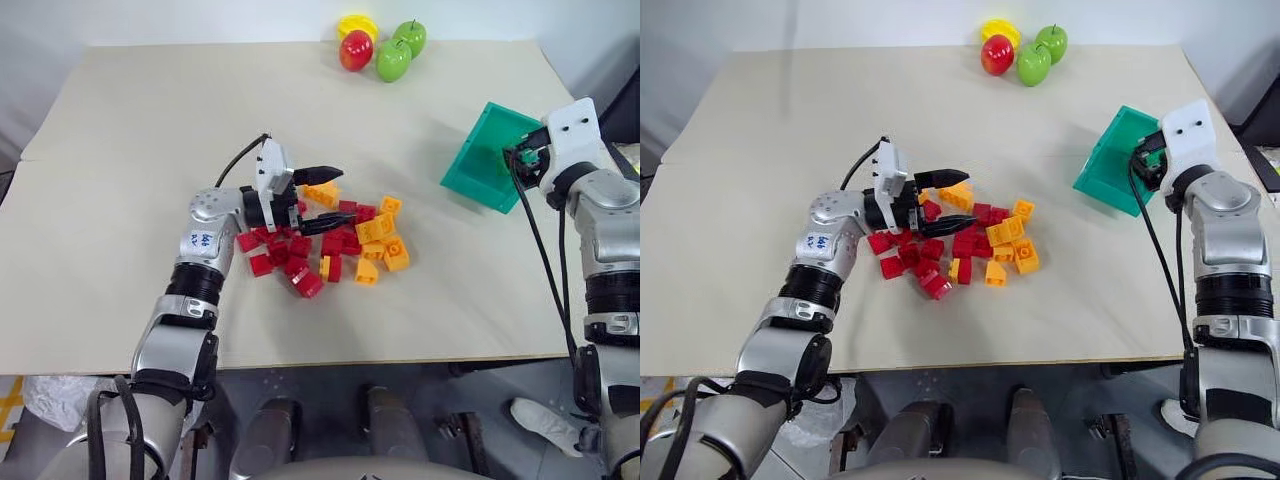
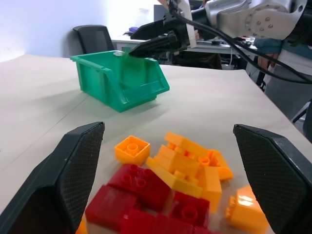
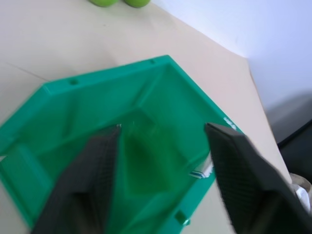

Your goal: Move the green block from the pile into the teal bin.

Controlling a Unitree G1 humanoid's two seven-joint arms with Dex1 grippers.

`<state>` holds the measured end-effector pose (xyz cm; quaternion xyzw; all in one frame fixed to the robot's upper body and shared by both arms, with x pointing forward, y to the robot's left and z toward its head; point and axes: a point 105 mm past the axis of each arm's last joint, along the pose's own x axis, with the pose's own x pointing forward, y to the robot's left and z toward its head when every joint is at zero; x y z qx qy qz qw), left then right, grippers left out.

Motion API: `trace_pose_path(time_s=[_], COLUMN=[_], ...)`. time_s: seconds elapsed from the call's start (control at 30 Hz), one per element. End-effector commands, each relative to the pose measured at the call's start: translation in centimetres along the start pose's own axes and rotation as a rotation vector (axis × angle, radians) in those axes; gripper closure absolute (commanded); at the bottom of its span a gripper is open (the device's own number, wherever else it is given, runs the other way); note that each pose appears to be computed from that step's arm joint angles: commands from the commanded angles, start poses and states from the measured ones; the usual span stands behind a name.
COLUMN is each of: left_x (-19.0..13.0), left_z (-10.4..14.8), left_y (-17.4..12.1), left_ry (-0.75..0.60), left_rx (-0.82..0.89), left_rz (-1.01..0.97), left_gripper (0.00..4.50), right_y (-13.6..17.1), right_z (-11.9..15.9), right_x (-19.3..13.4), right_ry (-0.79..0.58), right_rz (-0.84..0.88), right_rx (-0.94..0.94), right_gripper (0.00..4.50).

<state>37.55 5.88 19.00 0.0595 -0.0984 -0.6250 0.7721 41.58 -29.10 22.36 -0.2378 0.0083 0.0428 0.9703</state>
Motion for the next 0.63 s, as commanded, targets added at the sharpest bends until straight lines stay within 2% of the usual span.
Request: trace_pose_path(time_s=[0.03, 0.07, 0.27, 0.4, 0.63], left_x=[-0.6, -1.0, -5.6, -11.6, -15.9], left_z=[1.5, 1.5, 1.5, 0.1, -0.5], left_y=[0.7, 0.8, 2.2, 1.3, 1.3], left_ry=[-0.042, -0.044, -0.016, 0.104, 0.153], left_rx=[0.028, 0.026, 0.008, -0.002, -0.017], left_rz=[0.022, 0.033, 0.198, 0.224, 0.326], left_gripper=[0.00, 0.00, 0.00, 0.00, 0.00], right_y=[0.7, 1.2, 5.4, 8.0, 9.5], right_z=[2.6, 2.7, 1.6, -1.3, -2.7], right_x=[-1.2, -1.8, -7.7, -12.2, -13.3], right_ry=[-0.114, -0.121, -0.081, -0.051, -0.092], right_rz=[0.083, 0.118, 0.428, 0.642, 0.717], right_rx=[-0.010, -0.004, 0.026, 0.015, 0.057], right_gripper=[0.16, 0.04, 0.04, 0.04, 0.04])
